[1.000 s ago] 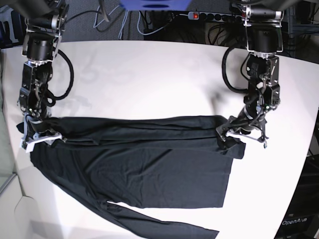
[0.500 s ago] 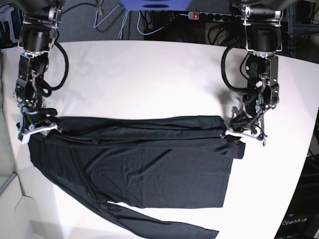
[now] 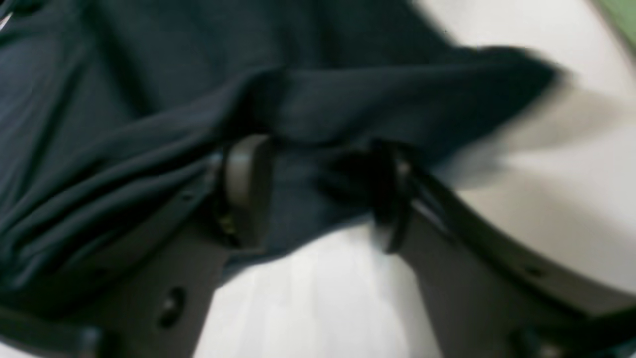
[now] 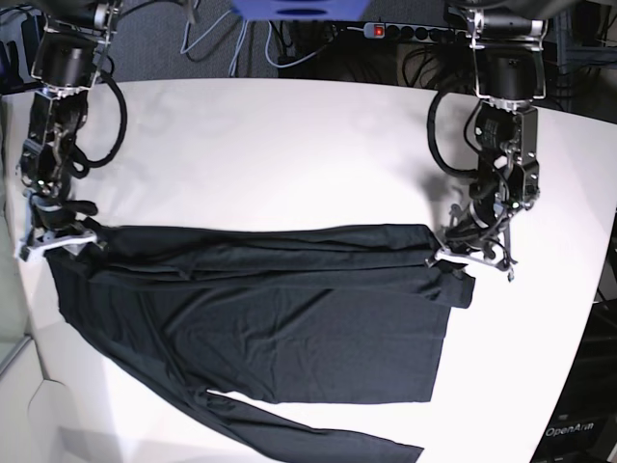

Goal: Fold the T-shirt properly
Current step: 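Lower the held edge onto the shirt body with both grippers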

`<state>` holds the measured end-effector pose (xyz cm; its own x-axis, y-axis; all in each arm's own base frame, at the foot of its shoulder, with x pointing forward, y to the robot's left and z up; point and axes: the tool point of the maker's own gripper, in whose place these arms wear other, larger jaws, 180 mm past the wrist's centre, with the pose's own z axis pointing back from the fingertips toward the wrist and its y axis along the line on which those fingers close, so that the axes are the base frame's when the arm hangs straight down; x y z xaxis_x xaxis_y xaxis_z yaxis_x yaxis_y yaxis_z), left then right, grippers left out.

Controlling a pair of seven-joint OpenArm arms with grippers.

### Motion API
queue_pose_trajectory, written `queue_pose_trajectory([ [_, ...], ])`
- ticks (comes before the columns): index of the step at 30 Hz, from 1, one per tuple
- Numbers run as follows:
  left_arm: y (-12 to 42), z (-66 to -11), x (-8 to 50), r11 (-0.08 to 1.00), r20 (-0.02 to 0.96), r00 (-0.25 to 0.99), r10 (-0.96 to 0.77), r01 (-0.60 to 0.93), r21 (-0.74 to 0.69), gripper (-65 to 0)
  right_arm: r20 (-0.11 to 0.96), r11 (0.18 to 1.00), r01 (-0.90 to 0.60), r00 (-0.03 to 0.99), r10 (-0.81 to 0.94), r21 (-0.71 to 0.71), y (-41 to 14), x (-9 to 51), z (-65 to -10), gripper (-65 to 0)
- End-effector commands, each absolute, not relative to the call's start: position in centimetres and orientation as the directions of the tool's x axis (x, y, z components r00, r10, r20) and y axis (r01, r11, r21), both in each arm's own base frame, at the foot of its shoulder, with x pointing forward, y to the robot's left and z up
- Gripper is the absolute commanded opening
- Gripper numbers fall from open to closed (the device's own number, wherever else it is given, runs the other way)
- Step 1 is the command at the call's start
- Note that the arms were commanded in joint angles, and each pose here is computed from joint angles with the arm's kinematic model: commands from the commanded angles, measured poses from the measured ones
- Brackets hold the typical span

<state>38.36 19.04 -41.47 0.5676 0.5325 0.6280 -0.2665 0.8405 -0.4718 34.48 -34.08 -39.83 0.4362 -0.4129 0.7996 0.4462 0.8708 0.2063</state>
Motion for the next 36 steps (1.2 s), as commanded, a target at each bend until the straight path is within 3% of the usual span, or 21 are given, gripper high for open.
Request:
queue_pose_trajectory([
  [1,19.5,-39.8,39.6,0.842,0.661,0.529,0.532,-0.245,-0.481,-50.6,0.837,0.868,0.452,0.380,-0.395,0.204,-35.7,35.4,-37.8,-28.8],
  [5,19.5,-39.9,39.5,0.842,0.661,0.530,0.531,-0.245,-0.480,-49.4,0.844,0.858,0.477,0.365,-0.393,0.194,-37.1,34.8,-37.4,-27.7],
  [12,19.5,-39.9,39.5,0.843,0.663,0.529,0.531,-0.245,-0.480,-21.8,0.840,0.858,0.477,0.373,-0.395,0.192,-37.1,34.6,-37.7,-27.4],
  [15,19.4,-40.0,39.4,0.842,0.661,0.530,0.531,-0.244,-0.480,-14.8,0.840,0.857,0.476,0.371,-0.396,0.194,-37.0,34.7,-37.7,-27.4],
  [36,19.5,-39.7,39.7,0.842,0.665,0.524,0.532,-0.243,-0.482,-16.9,0.766,0.822,0.523,0.426,-0.481,0.225,-36.3,34.1,-42.1,-27.5],
])
